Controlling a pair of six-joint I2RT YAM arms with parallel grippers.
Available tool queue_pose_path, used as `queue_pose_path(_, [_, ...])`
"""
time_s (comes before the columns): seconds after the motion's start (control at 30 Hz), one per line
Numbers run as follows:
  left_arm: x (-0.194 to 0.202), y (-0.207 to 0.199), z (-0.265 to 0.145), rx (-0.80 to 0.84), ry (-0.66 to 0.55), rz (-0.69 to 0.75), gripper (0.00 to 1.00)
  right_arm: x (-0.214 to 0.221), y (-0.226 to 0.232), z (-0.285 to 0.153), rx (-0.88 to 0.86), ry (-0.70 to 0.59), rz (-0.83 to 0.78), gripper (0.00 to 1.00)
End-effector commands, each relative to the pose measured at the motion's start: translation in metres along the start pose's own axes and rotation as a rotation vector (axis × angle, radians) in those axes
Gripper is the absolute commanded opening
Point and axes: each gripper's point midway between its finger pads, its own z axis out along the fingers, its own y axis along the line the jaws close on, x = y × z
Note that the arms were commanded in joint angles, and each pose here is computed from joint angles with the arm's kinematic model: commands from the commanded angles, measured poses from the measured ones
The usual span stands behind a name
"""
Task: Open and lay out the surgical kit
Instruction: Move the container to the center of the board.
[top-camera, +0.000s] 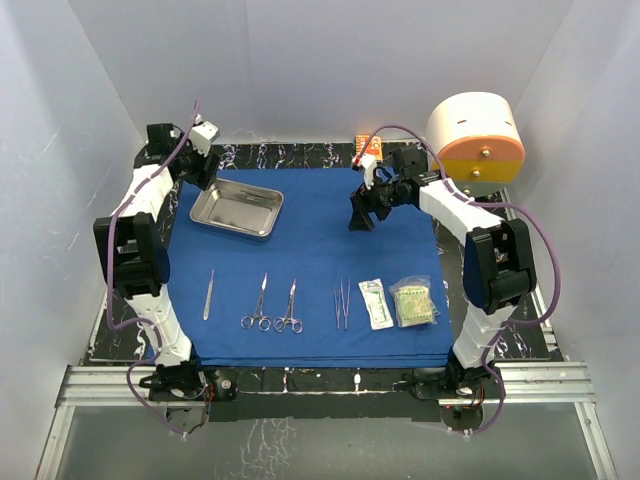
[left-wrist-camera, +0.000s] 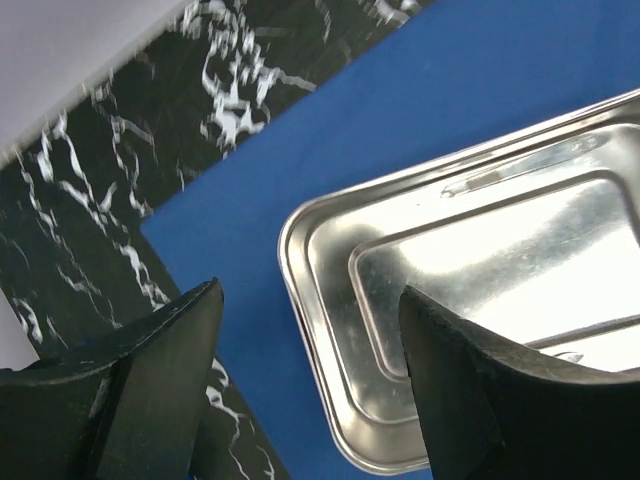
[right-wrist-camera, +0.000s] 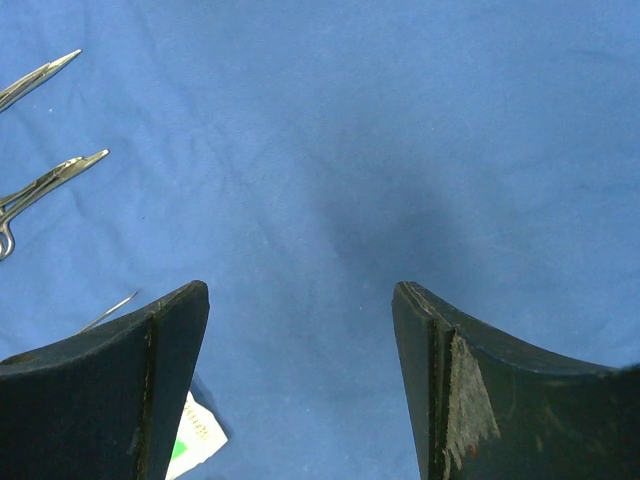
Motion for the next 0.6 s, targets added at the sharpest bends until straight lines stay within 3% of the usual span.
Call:
queue_pose_path(0.0, [0.037,0.024,0.0,-0.109,0.161,-0.157,0.69,-0.018,0.002,0.0,-0.001,-0.024,-0.042,0.72])
queue_pose_path(0.3, [0.068,0.035,0.032,-0.104,0.282,-0.222,0.63,-0.007,0.013,0.009,-0.024,0.001,-0.025,0.72])
queue_pose_path(0.57, [0.081,0.021,0.045,-0.064,0.29,-0.297,0.35,-0.005,0.013,0.015,-0.028,0.015,-0.028,0.72])
